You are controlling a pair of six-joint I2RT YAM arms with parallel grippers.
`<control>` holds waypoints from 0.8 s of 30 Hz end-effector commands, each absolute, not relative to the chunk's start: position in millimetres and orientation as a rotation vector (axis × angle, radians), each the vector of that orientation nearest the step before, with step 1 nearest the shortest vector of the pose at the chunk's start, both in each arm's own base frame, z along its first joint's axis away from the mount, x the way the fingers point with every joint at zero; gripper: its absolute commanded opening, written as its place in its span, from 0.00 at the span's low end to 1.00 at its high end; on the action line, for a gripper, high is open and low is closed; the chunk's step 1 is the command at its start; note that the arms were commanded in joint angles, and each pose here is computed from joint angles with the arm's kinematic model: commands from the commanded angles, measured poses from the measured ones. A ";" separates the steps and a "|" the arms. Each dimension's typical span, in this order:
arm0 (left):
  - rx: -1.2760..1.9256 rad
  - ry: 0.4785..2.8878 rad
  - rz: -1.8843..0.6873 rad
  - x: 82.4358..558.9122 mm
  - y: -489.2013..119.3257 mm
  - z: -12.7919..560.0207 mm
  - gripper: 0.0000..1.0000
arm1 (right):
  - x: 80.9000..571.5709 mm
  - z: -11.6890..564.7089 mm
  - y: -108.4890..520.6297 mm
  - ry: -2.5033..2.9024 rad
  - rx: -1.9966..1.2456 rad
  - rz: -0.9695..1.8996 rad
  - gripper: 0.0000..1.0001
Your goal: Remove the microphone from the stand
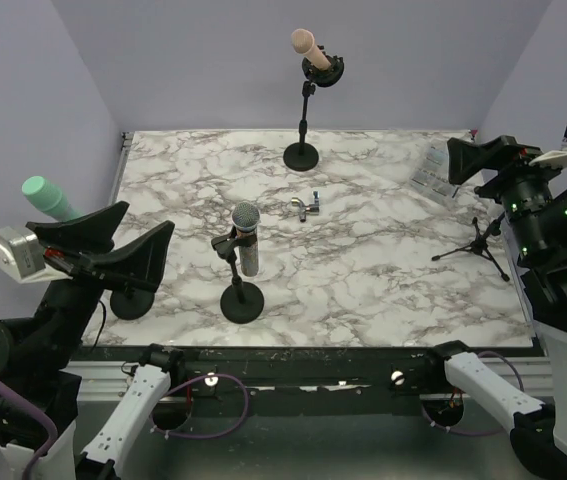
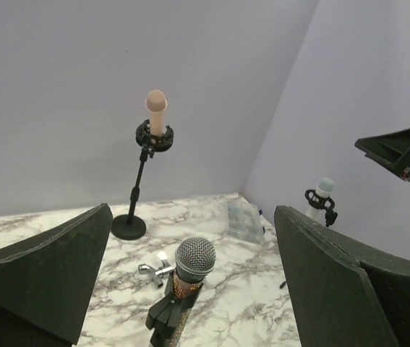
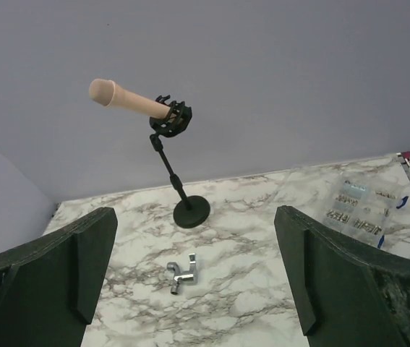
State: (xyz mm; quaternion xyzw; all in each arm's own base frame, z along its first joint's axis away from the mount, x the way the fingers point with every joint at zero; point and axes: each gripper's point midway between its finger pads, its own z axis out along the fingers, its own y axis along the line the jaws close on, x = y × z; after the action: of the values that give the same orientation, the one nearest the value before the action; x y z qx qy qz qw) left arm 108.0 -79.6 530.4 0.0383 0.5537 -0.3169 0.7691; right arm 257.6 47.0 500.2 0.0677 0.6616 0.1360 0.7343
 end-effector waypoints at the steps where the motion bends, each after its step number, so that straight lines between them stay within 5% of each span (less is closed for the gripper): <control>1: 0.126 1.308 -0.709 122.2 -92.3 506.7 0.99 | 260.4 485.0 49.8 1.500 0.143 0.304 1.00; 24: 0.171 1.593 -0.801 142.5 -117.2 398.5 0.99 | 269.3 421.6 183.4 1.616 -0.372 0.953 1.00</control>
State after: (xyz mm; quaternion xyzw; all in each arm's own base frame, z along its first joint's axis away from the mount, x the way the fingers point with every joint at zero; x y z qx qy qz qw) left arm 153.1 -112.6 409.2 0.0627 0.6906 -0.3349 0.6380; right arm 286.9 141.8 421.7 -0.0711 0.7167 0.3048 0.6233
